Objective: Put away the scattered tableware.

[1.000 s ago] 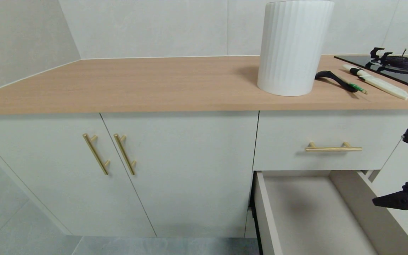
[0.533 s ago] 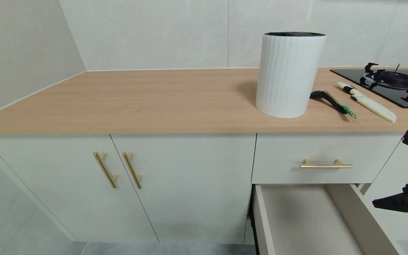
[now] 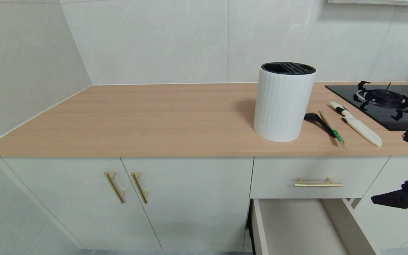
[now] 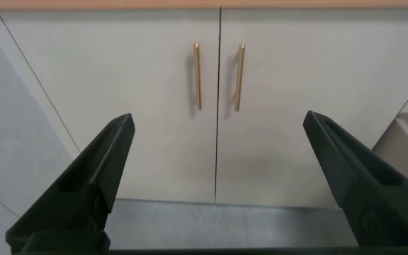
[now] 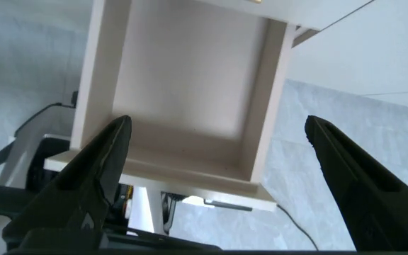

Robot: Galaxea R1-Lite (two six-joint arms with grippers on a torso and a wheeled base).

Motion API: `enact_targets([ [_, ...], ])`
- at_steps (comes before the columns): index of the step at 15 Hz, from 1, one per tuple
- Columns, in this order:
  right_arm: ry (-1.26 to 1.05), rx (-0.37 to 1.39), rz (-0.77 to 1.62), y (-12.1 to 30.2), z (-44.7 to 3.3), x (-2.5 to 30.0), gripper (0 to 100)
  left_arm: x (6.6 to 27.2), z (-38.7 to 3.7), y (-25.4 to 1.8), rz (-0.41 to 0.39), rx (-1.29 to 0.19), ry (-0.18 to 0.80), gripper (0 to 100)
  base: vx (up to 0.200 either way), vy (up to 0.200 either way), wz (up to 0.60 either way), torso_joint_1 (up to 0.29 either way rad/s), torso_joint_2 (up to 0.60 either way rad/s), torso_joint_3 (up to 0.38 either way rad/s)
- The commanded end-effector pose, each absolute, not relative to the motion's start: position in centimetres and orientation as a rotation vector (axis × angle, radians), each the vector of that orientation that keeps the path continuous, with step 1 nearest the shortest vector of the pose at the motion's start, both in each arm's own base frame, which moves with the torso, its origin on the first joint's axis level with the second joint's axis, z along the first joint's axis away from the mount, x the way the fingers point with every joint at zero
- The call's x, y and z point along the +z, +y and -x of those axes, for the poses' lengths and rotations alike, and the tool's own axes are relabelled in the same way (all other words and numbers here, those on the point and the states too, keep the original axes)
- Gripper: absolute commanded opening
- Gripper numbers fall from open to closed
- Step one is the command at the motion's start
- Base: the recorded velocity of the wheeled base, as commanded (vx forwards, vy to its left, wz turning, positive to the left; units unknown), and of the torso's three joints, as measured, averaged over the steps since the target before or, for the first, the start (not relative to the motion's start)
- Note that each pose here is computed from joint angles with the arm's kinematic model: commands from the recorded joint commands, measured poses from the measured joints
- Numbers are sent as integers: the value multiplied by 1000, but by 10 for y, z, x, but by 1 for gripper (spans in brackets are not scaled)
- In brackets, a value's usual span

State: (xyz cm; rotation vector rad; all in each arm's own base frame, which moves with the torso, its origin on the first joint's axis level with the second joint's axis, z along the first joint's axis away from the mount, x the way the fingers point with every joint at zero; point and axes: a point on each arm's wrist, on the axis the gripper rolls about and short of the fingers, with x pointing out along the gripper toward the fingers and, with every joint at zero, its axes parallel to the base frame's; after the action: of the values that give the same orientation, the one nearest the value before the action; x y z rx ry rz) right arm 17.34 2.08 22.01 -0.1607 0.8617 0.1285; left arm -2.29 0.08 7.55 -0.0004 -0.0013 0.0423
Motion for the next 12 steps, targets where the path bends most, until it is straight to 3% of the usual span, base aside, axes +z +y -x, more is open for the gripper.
enact_targets([
  [1, 860, 129, 161, 21, -174, 219, 100, 75, 23, 1, 0, 43, 0, 100, 0, 0, 0, 198, -505, -295],
  [6, 852, 136, 163, 22, -176, 218, 100, 75, 23, 1, 0, 43, 0, 100, 0, 0, 0, 136, -322, -190],
  [9, 738, 102, 83, 28, -206, 240, 100, 75, 23, 1, 2, 43, 0, 100, 0, 0, 0, 0, 0, 0],
  [12, 815, 4, -80, 51, -270, 260, 100, 75, 23, 1, 2, 43, 0, 100, 0, 0, 0, 0, 0, 0],
])
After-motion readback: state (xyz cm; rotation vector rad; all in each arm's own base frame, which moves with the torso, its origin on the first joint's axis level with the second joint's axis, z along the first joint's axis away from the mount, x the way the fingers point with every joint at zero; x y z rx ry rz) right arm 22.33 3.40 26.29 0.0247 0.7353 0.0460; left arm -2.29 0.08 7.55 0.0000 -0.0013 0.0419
